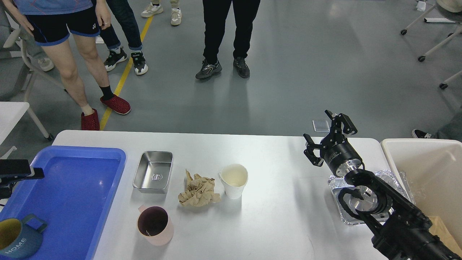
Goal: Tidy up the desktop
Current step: 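Move the left gripper over the blue tray and lower it, then reach the left gripper to the pink mug and grasp it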
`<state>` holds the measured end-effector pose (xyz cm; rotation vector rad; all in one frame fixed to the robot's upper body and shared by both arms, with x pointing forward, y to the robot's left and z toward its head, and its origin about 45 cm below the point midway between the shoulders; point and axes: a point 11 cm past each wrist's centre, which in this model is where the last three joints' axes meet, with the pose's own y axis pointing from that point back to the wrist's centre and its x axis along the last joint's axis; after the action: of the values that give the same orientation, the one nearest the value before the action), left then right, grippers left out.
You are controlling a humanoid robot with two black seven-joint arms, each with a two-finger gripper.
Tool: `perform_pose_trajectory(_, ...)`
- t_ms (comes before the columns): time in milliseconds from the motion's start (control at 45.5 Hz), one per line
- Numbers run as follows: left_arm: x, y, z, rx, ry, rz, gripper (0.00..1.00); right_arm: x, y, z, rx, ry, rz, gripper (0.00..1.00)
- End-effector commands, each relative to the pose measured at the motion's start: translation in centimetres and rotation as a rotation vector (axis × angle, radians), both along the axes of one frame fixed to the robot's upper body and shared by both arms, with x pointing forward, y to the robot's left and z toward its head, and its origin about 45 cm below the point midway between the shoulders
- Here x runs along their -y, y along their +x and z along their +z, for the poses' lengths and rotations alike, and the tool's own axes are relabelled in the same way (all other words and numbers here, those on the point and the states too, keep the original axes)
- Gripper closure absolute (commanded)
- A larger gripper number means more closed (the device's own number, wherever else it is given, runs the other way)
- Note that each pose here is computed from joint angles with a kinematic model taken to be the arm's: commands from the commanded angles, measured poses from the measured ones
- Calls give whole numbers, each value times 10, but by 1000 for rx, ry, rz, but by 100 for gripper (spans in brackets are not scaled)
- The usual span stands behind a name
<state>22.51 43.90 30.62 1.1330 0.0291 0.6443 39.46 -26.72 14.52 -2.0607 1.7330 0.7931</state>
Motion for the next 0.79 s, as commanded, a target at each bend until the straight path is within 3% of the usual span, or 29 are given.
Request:
perform_pose_trajectory(0, -9, -6, 7, -7, 24, 14, 5, -1, 0, 1, 3, 1, 2, 0)
perform_pose_trajectory(395, -6, 0, 9, 12, 28, -4, 6, -4, -1, 2, 7, 9, 9, 0)
perform_pose_trajectory(769, 45, 23, -45, -12, 13, -123, 9, -8, 0, 2, 7, 16, 11, 0)
